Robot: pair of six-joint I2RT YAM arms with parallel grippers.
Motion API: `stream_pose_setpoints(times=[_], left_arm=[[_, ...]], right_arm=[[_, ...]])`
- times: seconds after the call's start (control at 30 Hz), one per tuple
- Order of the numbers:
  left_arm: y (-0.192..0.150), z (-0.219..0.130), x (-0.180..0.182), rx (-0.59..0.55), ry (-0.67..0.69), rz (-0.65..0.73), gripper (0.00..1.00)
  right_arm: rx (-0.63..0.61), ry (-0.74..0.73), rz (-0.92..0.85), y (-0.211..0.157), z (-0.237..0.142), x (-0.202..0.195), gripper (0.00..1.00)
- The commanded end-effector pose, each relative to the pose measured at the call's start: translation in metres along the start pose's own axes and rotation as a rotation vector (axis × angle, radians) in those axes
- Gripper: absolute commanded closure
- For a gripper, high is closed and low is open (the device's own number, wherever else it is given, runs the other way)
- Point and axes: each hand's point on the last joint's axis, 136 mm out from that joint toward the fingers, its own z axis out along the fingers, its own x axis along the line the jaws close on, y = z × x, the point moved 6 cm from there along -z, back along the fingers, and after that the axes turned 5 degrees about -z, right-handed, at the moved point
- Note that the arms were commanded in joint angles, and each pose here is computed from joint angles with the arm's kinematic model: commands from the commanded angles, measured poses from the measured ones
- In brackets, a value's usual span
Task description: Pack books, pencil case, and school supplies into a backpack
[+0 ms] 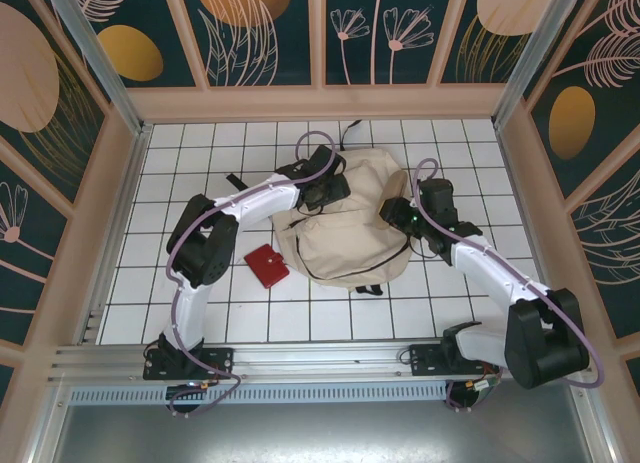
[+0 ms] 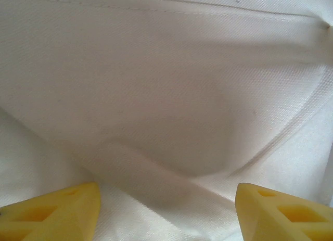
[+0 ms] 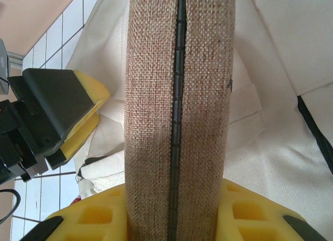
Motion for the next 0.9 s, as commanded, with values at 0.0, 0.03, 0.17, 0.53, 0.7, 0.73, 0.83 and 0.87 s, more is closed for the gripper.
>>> stream_pose_setpoints(times=[0.0, 0.03, 0.17, 0.53, 0.7, 0.73, 0.83, 0.87], left_arm=[[0.0, 0.01, -0.006, 0.019, -0.006, -0.022, 0.36], [0.001, 0.012, -0.005, 0.014, -0.001, -0.025, 0.39], [-0.001, 0.018, -0.007, 0.026, -0.023, -0.005, 0.49], [0.005, 0.003, -0.014, -0.006, -0.054, 0.016, 0.84], [0.017, -0.029, -0.031, -0.054, -0.149, 0.01, 1.0], [0.019, -0.036, -0.033, -0.063, -0.168, 0.008, 1.0], [0.02, -0.049, -0.034, -0.055, -0.214, -0.006, 1.0], [0.02, -0.051, -0.032, -0.048, -0.23, -0.015, 1.0]], right_arm=[[-0.017, 0.049, -0.035, 0.004, 0.004, 0.004, 0.79], [-0.016, 0.052, -0.034, 0.005, 0.005, 0.004, 0.79], [-0.008, 0.061, -0.034, 0.004, 0.007, 0.004, 0.79], [-0.002, 0.061, -0.028, 0.001, 0.007, 0.004, 0.79], [0.049, 0.116, -0.03, -0.011, 0.006, 0.007, 0.81], [0.068, 0.144, -0.033, -0.016, 0.005, 0.008, 0.82], [0.137, 0.236, -0.057, -0.035, 0.004, 0.014, 0.83], [0.16, 0.265, -0.068, -0.041, 0.005, 0.017, 0.83]])
